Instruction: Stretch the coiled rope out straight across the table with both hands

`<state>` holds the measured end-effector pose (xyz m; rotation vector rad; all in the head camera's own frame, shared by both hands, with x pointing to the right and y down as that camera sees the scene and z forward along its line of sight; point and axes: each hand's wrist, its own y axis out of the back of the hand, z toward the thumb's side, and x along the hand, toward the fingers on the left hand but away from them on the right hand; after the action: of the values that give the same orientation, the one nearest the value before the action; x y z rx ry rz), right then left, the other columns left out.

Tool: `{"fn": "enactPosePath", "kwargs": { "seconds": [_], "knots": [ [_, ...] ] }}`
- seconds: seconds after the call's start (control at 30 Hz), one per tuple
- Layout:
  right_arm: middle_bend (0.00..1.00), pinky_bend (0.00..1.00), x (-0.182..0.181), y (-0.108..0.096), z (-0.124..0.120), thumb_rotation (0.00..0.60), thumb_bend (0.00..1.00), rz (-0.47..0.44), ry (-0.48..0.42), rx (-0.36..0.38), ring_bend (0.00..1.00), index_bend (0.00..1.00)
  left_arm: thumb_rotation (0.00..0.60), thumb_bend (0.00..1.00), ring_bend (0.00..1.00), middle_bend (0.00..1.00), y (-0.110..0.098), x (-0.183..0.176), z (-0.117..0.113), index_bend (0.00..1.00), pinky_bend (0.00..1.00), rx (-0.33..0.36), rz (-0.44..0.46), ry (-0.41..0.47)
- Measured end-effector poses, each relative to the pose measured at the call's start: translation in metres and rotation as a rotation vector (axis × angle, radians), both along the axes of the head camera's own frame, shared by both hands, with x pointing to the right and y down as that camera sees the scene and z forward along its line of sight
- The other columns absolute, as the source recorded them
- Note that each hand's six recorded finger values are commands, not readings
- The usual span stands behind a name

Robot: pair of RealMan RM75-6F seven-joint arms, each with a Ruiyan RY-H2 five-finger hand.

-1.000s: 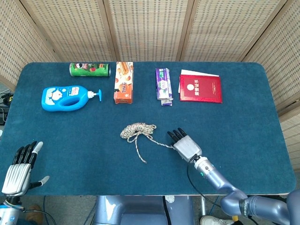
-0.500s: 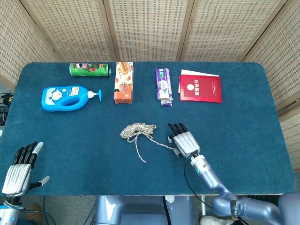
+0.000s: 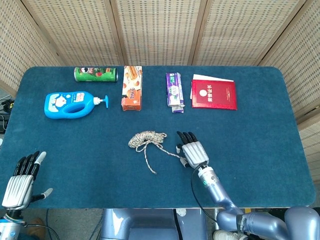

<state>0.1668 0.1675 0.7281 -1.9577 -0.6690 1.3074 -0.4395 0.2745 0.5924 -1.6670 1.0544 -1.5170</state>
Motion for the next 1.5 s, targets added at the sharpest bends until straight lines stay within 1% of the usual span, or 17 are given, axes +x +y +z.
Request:
{"fn": "enactPosePath", "kwargs": {
  "seconds": [0.37, 0.5, 1.07, 1.37, 1.43, 1.5],
  "knots": [
    [0.00, 0.00, 0.000, 0.004, 0.006, 0.600, 0.34, 0.005, 0.012, -0.011, 0.00, 0.46, 0.600, 0.06, 0.00, 0.00, 0.000, 0.000, 0.000, 0.00, 0.00, -0.002, 0.001, 0.001],
    [0.00, 0.00, 0.001, 0.004, 0.007, 0.600, 0.34, 0.003, 0.018, -0.008, 0.00, 0.48, 0.600, 0.06, 0.00, 0.00, 0.000, 0.000, 0.001, 0.00, 0.00, -0.003, 0.001, 0.001],
    [0.00, 0.00, 0.000, 0.006, 0.016, 0.600, 0.34, -0.004, 0.030, -0.013, 0.00, 0.51, 0.600, 0.06, 0.00, 0.00, 0.000, 0.001, 0.002, 0.00, 0.00, -0.005, 0.002, -0.003],
    [0.00, 0.00, 0.002, 0.006, 0.019, 0.600, 0.34, -0.005, 0.040, -0.012, 0.00, 0.55, 0.600, 0.06, 0.00, 0.00, 0.000, 0.002, 0.003, 0.00, 0.00, -0.008, 0.005, -0.005],
    [0.00, 0.00, 0.002, 0.006, 0.019, 0.600, 0.35, -0.005, 0.040, -0.012, 0.00, 0.57, 0.600, 0.06, 0.00, 0.00, 0.000, 0.002, 0.003, 0.00, 0.00, -0.010, 0.007, -0.006],
    [0.00, 0.00, 0.001, 0.005, 0.019, 0.600, 0.39, -0.008, 0.039, -0.010, 0.00, 0.58, 0.600, 0.06, 0.00, 0.00, 0.001, 0.002, 0.004, 0.00, 0.00, -0.011, 0.008, -0.007]
  ]
}}
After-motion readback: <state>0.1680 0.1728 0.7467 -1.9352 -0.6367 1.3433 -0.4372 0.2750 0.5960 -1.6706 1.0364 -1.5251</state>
